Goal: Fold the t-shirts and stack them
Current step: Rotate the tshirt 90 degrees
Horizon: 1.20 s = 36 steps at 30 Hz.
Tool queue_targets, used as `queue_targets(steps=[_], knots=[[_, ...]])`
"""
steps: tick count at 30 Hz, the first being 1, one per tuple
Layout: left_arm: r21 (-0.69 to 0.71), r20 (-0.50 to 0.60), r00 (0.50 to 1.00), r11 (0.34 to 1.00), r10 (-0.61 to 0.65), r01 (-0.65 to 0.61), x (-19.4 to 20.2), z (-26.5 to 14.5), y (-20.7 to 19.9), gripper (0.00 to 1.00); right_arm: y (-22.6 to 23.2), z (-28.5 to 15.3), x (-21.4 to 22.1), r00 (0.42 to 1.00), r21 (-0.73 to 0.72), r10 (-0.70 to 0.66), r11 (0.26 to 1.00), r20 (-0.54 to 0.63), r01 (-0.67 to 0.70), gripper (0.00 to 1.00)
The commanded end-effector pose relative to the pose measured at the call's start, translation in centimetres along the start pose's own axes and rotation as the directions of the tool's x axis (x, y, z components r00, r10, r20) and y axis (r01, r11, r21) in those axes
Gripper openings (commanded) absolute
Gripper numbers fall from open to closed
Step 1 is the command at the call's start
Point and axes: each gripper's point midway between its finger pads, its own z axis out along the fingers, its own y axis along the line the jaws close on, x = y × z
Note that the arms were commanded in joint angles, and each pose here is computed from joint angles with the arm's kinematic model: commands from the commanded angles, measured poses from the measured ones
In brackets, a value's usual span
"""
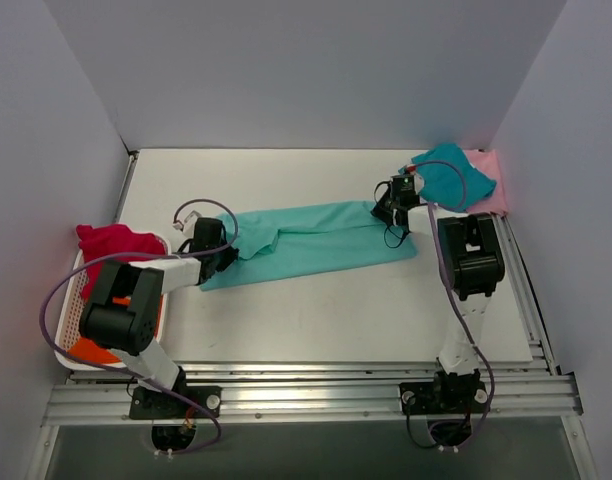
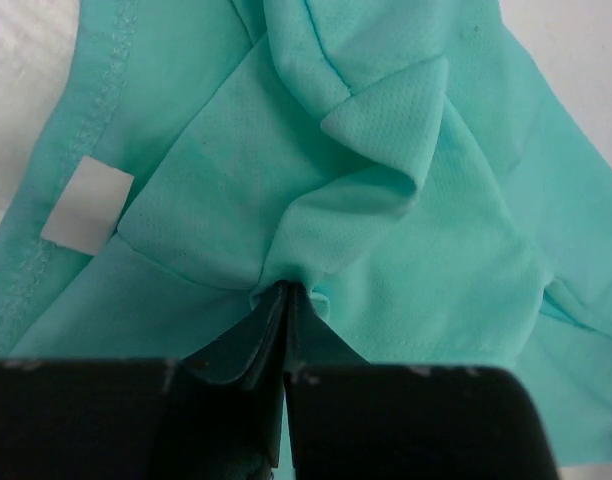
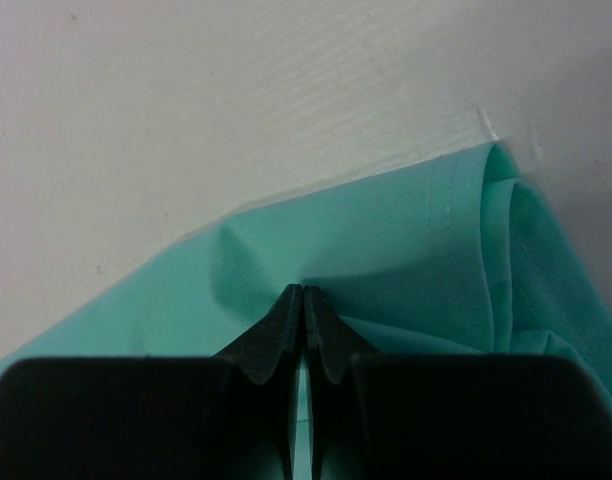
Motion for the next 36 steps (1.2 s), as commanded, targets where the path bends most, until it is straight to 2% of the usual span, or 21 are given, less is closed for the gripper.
queue_targets(steps=[1,7,10,11,13,18,20,21,22,23,24,26,27,28,29,31,32,33,34,35,36], knots=[[-0.044,0.067,0.997,0.999,0.032,-0.029,-2.6,1.6,-1.2,0.09,-2.5,-1.6,3.5,0.999,0.039,0.020,0.999,-0.043,-0.019,0.00],[-0.063,0.048,0.998,0.997,0.048,-0.045,-4.0,5.1,-2.5,0.09,-2.2,-5.5,5.2,0.999,0.015,0.019,1.000,-0.028,-0.019,0.00],[-0.084,0.003,0.997,0.994,0.077,-0.076,-4.2,7.1,-2.6,0.08,-1.4,-7.9,7.4,1.000,0.001,0.004,1.000,-0.031,-0.004,0.00],[-0.036,0.033,0.996,0.996,0.081,-0.079,-6.2,7.5,-5.3,0.09,-1.8,-8.6,9.0,0.999,0.015,0.003,1.000,-0.047,-0.002,0.00],[-0.065,-0.035,0.993,0.992,0.109,-0.111,-6.5,9.4,-4.6,0.09,0.3,-10.5,11.3,0.998,-0.011,-0.053,0.999,-0.039,0.053,0.00],[0.072,-0.113,0.979,0.985,0.167,-0.160,-10.4,14.9,-10.4,0.09,4.0,-14.3,21.5,0.980,-0.111,-0.159,0.983,-0.119,0.146,0.00],[0.168,-0.147,0.968,0.969,0.205,-0.180,-10.2,16.0,-13.0,0.09,6.9,-16.1,26.5,0.965,-0.194,-0.207,0.965,-0.161,0.175,0.00],[0.239,-0.125,0.966,0.952,0.225,-0.191,-11.0,17.2,-15.3,0.09,6.8,-16.0,28.8,0.950,-0.194,-0.244,0.959,-0.194,0.207,0.00],[0.292,-0.120,0.960,0.933,0.251,-0.208,-11.1,17.6,-16.8,0.09,9.2,-17.2,31.2,0.935,-0.248,-0.284,0.941,-0.212,0.230,0.00],[0.335,-0.186,0.941,0.919,0.282,-0.209,-8.7,19.0,-16.7,0.10,9.4,-17.0,32.7,0.924,-0.245,-0.314,0.934,-0.217,0.260,0.00],[0.429,-0.097,0.947,0.871,0.307,-0.239,-11.4,17.4,-21.2,0.17,9.7,-17.3,33.5,0.912,-0.244,-0.345,0.925,-0.220,0.291,0.00],[0.528,-0.065,0.938,0.809,0.342,-0.258,-11.7,16.6,-24.1,0.32,12.5,-18.5,34.8,0.901,-0.288,-0.389,0.900,-0.191,0.327,0.00],[0.615,-0.067,0.929,0.748,0.364,-0.249,-10.9,16.2,-25.5,0.67,12.3,-18.3,35.0,0.892,-0.265,-0.414,0.894,-0.180,0.362,0.00],[0.660,-0.019,0.935,0.707,0.354,-0.254,-12.4,14.2,-27.8,0.86,12.6,-18.3,34.9,0.888,-0.254,-0.427,0.890,-0.171,0.378,0.00],[0.671,-0.016,0.936,0.698,0.353,-0.252,-12.7,13.6,-28.3,0.98,14.0,-18.7,34.6,0.888,-0.263,-0.434,0.884,-0.151,0.388,0.00],[0.708,0.058,0.941,0.651,0.333,-0.274,-15.9,9.5,-30.7,0.94,14.0,-19.0,33.4,0.889,-0.223,-0.444,0.883,-0.110,0.413,0.05],[0.681,-0.005,0.944,0.693,0.329,-0.237,-14.5,11.1,-28.5,0.94,14.1,-19.1,32.9,0.891,-0.213,-0.444,0.883,-0.094,0.418,0.08],[0.725,0.118,0.946,0.625,0.302,-0.290,-18.0,6.2,-31.4,0.94,14.0,-19.4,31.9,0.894,-0.190,-0.442,0.886,-0.067,0.424,0.15],[0.710,0.152,0.951,0.639,0.270,-0.295,-19.7,5.3,-31.0,0.94,13.8,-19.5,31.4,0.895,-0.173,-0.444,0.886,-0.053,0.429,0.17],[0.687,0.122,0.957,0.673,0.264,-0.274,-19.0,6.0,-29.1,0.94,14.0,-19.9,30.6,0.896,-0.165,-0.443,0.886,-0.034,0.432,0.18],[0.719,0.231,0.944,0.612,0.237,-0.330,-21.8,1.4,-31.3,0.94,13.5,-20.0,30.1,0.891,-0.138,-0.453,0.885,-0.024,0.445,0.22]])
